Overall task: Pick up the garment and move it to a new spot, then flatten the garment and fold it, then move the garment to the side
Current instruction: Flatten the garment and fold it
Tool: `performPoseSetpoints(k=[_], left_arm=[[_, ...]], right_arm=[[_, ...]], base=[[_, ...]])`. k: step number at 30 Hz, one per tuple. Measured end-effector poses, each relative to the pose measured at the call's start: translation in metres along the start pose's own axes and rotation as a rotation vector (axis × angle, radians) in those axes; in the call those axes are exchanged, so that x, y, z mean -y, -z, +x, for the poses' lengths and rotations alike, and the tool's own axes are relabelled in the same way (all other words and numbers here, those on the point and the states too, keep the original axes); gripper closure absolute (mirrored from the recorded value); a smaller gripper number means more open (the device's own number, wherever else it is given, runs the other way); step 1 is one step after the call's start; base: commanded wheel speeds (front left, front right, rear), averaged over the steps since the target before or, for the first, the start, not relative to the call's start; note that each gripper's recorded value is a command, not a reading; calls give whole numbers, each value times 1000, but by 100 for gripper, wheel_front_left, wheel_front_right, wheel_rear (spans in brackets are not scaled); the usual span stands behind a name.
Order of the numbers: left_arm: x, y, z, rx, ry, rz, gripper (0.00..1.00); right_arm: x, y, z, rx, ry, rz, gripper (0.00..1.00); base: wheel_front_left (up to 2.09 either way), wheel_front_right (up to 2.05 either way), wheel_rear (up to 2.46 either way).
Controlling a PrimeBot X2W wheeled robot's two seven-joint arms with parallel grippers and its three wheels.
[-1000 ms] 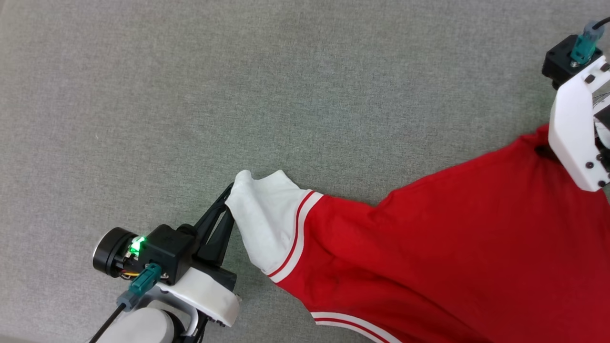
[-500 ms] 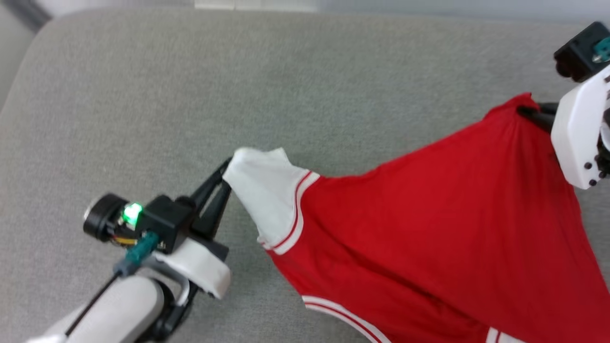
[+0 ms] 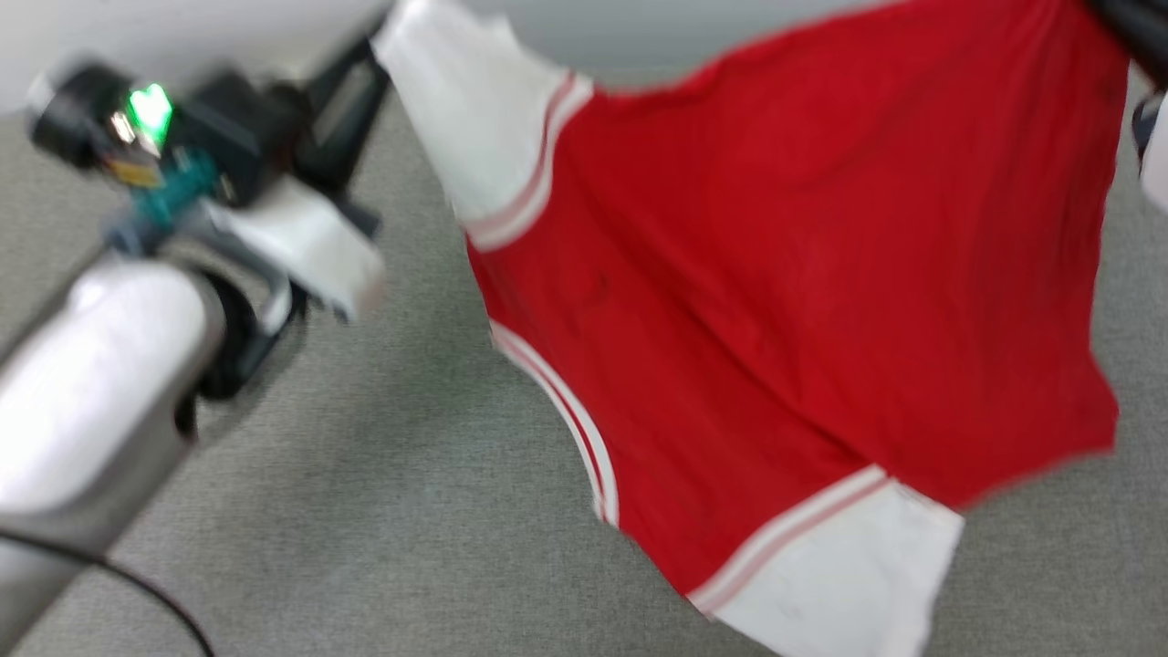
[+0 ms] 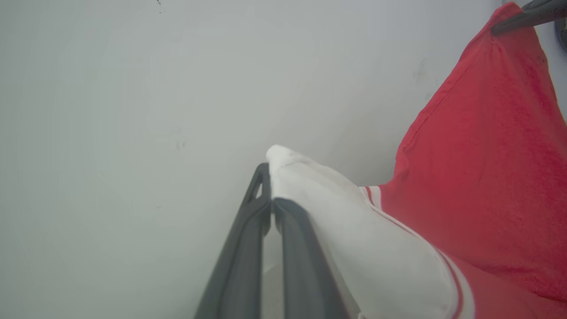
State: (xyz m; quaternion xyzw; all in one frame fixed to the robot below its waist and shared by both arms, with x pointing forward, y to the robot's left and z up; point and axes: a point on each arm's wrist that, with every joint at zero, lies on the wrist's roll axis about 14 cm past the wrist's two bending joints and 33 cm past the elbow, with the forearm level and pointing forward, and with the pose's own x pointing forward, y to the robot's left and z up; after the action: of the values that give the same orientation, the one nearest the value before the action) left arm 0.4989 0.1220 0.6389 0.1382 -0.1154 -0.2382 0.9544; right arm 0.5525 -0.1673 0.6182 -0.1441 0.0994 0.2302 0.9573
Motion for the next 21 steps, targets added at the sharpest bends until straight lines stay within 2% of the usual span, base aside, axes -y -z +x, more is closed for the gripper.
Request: performPoseSetpoints(k=[10, 21], left_arm=[[-38, -43, 90, 119, 17, 99, 100], [-84, -86, 165, 233, -41, 189, 100]], right_arm=[[38, -52, 39, 155, 119, -40, 100], [79, -115, 90, 309, 234, -100, 100]], base=[[0, 0, 0], [0, 0, 0]])
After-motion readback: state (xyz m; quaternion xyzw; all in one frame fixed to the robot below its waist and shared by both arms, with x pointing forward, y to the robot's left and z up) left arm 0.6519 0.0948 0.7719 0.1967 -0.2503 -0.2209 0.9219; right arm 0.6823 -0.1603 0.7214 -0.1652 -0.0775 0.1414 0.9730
